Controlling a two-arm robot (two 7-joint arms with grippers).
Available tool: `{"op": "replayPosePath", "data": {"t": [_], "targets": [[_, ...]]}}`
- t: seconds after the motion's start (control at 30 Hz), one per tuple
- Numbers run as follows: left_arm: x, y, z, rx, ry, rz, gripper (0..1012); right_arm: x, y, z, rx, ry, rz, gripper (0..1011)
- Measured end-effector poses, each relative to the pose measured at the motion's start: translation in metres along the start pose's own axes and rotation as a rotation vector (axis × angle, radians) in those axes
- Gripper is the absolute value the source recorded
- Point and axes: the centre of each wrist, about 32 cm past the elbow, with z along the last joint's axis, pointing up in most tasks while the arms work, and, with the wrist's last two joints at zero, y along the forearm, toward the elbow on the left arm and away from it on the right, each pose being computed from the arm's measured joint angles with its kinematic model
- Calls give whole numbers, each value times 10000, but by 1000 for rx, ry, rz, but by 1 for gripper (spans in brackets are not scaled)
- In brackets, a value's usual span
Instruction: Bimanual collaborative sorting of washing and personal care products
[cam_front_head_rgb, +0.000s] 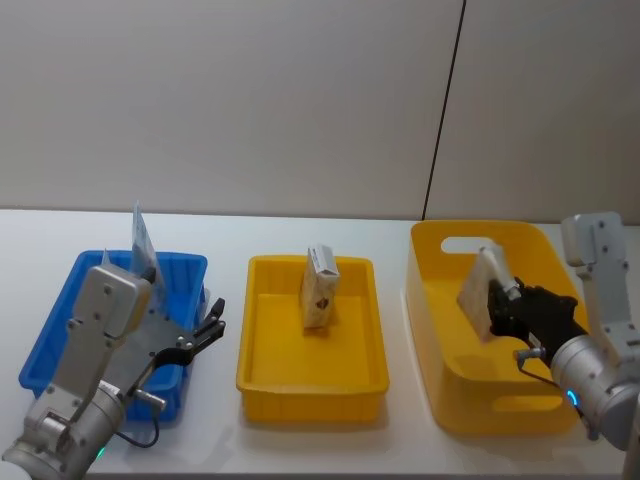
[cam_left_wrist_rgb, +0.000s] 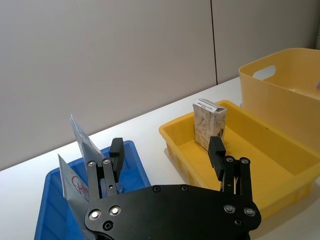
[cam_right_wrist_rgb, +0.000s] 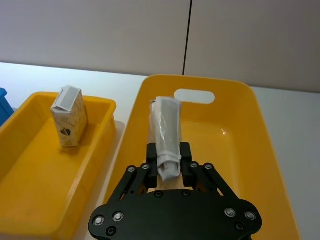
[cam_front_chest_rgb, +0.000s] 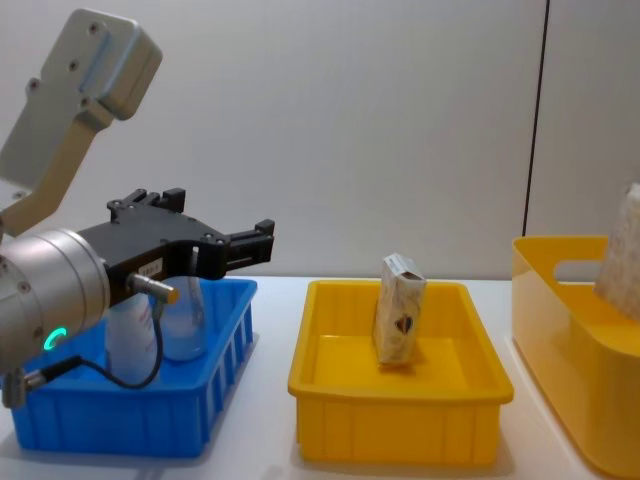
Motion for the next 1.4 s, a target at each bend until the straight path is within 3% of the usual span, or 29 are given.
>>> {"op": "replayPosePath", "data": {"t": [0.13,0.17,0.53,0.57,0.87,1.4], "targets": [[0,0,0,0,0,0,1001,19,19,-18,-11,9,4,303],[0,0,0,0,0,0,1001,27,29,-25,-15,13,6,378],[0,0,0,0,0,0,1001,57,65,-50,-24,21,7,724],[0,0,0,0,0,0,1001,56,65,-50,-20,20,7,793],[0,0,0,0,0,0,1001,29,42,-35,27,5,17,1003],[0,0,0,0,0,1,1001,-22,1,-6,83,-13,38,1004]]}}
